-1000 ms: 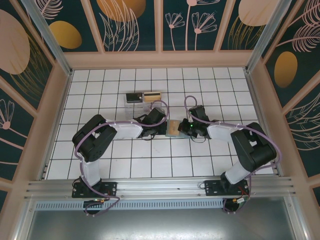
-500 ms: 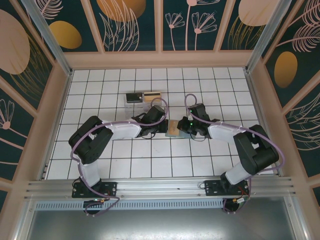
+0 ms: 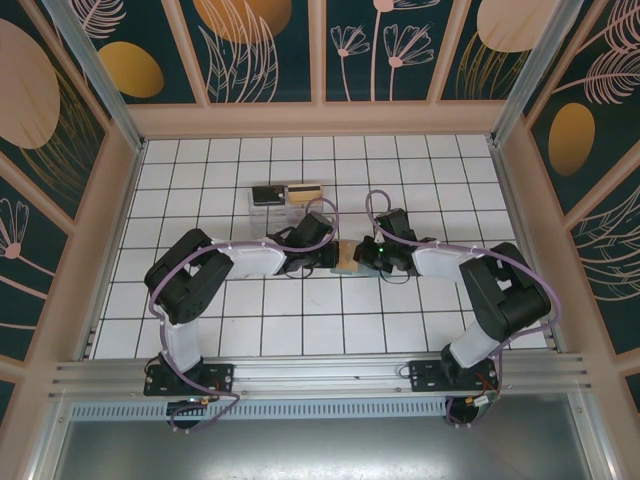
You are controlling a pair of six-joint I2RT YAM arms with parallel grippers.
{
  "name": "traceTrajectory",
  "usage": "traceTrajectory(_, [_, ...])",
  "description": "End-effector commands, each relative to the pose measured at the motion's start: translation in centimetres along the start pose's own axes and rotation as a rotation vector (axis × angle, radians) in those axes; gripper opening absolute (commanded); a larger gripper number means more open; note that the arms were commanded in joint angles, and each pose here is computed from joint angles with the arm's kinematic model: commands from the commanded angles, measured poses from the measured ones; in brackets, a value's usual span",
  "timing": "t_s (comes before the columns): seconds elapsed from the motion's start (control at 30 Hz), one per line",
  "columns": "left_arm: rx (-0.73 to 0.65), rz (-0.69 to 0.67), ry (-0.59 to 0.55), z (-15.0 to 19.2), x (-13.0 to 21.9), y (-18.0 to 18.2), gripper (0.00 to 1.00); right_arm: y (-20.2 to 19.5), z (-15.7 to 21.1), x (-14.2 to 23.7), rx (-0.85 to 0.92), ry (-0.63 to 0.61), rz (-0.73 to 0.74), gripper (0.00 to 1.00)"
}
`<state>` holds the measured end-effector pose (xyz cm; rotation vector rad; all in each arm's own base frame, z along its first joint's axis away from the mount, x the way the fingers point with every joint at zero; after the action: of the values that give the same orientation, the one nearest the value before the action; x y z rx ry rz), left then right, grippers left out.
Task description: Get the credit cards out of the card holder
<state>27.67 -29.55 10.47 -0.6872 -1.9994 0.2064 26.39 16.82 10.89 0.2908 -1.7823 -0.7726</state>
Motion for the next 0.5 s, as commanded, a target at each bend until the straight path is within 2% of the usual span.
traceTrajectory(0.0, [0.004,0.031,-0.035,-0.6,0.3,-0.3,0.07,0.6,-0.2,-0.3,0.029,0.01,-0.012,0.09])
traceTrajectory(0.17, [0.002,0.029,-0.012,-0.4,-0.4,-0.3,0.08,0.5,-0.2,-0.5,0.026,0.008,0.002,0.09])
traceTrajectory(0.47, [0.024,-0.077,0.066,1.4,-1.8,1.3,0.05,0.0,-0.1,-0.8,0.027,0.017,0.03,0.09])
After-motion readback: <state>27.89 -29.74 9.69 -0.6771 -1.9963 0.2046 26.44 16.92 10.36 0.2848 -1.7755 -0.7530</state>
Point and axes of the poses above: each hand's point on the last joint's axis, 136 mm out from that joint toward the fingers, its own x axis back along the fingers, its own y axis along the line the jaws close on, z = x × y, the point moved 10 cm from there along x, back along the fingers, and after that the axes turned 8 degrees about -x, right-handed, at the moved point
